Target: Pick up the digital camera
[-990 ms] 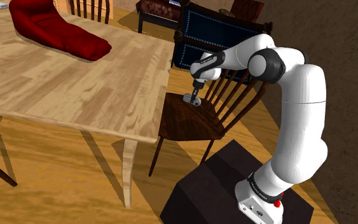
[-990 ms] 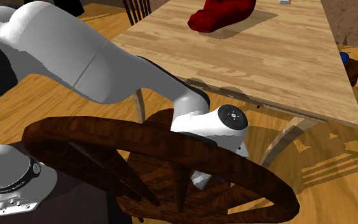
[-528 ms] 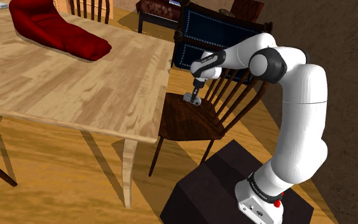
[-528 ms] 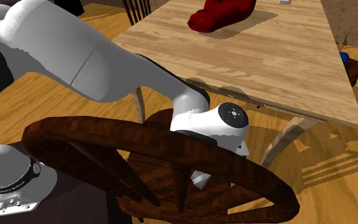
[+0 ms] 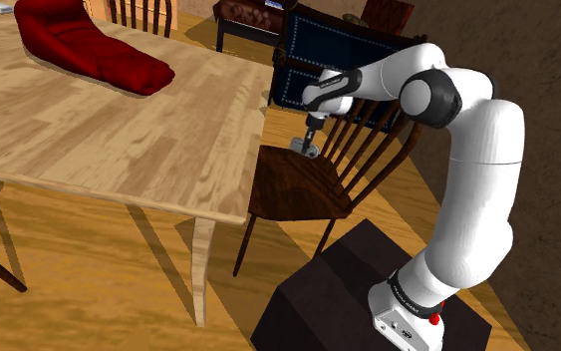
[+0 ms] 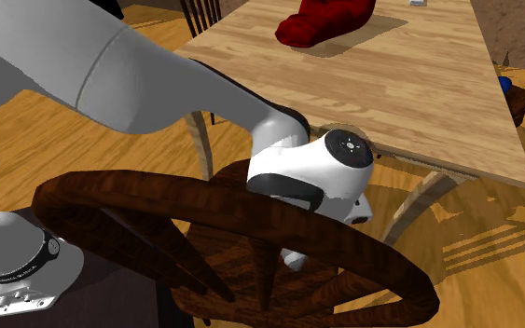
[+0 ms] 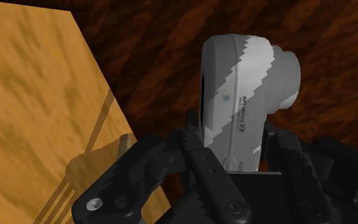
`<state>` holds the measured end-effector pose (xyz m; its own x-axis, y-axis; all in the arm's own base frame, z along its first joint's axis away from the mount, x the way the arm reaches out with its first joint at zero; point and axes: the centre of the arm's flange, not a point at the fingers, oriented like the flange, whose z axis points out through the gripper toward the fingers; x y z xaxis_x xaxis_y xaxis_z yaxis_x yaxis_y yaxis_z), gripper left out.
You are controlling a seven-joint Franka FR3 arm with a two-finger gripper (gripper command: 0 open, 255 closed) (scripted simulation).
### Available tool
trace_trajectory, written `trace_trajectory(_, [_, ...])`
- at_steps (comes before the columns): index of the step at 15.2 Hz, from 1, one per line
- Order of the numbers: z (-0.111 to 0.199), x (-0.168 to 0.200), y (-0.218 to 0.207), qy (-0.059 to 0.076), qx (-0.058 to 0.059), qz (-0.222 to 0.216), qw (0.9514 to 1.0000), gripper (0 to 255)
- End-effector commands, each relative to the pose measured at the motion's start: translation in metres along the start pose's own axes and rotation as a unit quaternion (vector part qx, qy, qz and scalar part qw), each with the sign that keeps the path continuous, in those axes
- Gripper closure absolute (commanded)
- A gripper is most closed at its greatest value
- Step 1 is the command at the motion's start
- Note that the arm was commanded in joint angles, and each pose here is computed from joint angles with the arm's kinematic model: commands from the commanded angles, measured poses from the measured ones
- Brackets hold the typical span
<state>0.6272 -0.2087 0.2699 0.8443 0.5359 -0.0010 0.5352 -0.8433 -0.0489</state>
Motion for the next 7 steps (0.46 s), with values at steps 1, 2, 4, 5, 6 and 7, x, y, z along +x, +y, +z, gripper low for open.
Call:
trace_trajectory(1, [-0.01,0.0,0.0,0.0,0.0,0.0,1.0,255])
trace_trajectory(2, [-0.016,0.0,0.0,0.0,0.0,0.0,1.0,255])
trace_trajectory(4, [-0.026,0.0,0.0,0.0,0.0,0.0,1.0,255])
trace_trajectory(5, [-0.031,0.0,-0.001,0.0,0.0,0.0,1.0,255])
trace_trajectory(6, [-0.032,0.0,-0.001,0.0,0.0,0.0,1.0,255])
trace_trajectory(7, [-0.032,0.0,-0.001,0.0,0.0,0.0,1.0,255])
